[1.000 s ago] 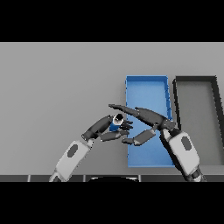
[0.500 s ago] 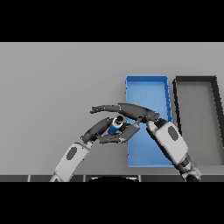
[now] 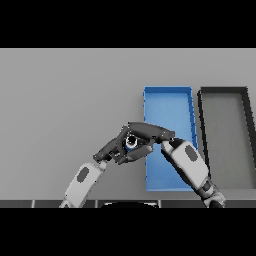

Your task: Pick up the blue pipe and place it into the blue bin.

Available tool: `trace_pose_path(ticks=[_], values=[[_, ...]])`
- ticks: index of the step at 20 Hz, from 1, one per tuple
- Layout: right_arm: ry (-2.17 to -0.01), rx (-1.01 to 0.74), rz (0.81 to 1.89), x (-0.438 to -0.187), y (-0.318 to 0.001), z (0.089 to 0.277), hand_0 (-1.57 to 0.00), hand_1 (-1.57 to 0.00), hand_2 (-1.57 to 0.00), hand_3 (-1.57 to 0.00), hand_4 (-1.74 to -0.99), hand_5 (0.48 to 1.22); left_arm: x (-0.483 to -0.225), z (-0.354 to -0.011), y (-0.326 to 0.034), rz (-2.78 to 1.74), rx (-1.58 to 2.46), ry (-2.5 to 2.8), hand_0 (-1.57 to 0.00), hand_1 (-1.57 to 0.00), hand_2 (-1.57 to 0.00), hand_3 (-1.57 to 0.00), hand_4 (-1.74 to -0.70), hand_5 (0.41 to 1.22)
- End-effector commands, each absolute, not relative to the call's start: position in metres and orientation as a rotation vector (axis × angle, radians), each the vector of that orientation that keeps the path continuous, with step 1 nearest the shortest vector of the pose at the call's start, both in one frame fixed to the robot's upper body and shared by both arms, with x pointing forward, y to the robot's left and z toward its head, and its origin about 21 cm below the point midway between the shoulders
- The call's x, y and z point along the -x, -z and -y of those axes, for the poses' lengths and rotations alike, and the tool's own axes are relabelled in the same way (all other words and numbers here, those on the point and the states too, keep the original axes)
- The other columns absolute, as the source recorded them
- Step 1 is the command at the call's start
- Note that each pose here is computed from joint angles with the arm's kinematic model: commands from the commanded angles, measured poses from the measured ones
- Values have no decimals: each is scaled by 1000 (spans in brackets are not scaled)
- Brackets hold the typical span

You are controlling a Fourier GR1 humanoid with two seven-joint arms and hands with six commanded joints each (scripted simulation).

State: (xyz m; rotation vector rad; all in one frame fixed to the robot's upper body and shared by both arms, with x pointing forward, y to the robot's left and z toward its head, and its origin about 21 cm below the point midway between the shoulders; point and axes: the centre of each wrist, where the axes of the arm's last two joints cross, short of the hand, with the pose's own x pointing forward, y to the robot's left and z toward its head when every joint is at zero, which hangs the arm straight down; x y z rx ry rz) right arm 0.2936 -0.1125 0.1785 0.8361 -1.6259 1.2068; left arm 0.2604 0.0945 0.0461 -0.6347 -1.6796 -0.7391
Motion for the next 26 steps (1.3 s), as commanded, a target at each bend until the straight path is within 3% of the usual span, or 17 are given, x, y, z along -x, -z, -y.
trace_pose_path(ticks=[1,5,10,11,12,15,18,21,23,26], values=[[-1206,-828,1637,-293,-179,114,-1425,-1425,-1432,-1304,-1665,987,-258,-94,-48,1670,638,734,-1571,-1571,-1571,-1464,-1713,1221],[-1205,-842,1682,-290,-177,110,-1511,-1511,-1514,-1462,-1710,1125,-266,-93,-51,1694,618,741,-1571,-1571,-1571,-1433,-1728,1221],[-1147,-844,1711,-289,-174,108,-1551,-1551,-1552,-1535,-1731,1190,-262,-99,-53,1734,546,757,-1571,-1571,-1571,-1454,-1724,1221],[-1146,-827,1720,-286,-174,107,-1555,-1555,-1556,-1542,-1733,1196,-262,-102,-53,1745,506,768,-1462,-1342,-1293,-1166,-1599,1221],[-1149,-810,1716,-285,-175,107,-1558,-1558,-1559,-1548,-1734,1201,-262,-105,-50,1738,518,793,-1169,-1073,-1034,-933,-1475,1221],[-1148,-801,1690,-283,-180,107,-1565,-1565,-1565,-1559,-1738,1211,-262,-108,-52,1705,552,877,-598,-549,-529,-477,-1206,1221],[-1141,-779,1690,-279,-179,105,-1568,-1568,-1568,-1565,-1739,1216,-263,-108,-53,1662,496,888,-306,-281,-270,-244,-1047,938],[-1151,-758,1695,-282,-180,106,-1569,-1569,-1569,-1568,-1740,1218,-264,-107,-53,1633,496,861,-156,-143,-138,-124,-980,704],[-1145,-763,1676,-279,-177,103,-1570,-1570,-1570,-1569,-1740,1219,-263,-107,-49,1596,507,846,-100,-91,-88,-79,-969,603],[-1105,-809,1688,-282,-181,106,-1570,-1570,-1570,-1570,-1741,1220,-262,-108,-48,1617,473,856,-50,-46,-45,-40,-947,513]])
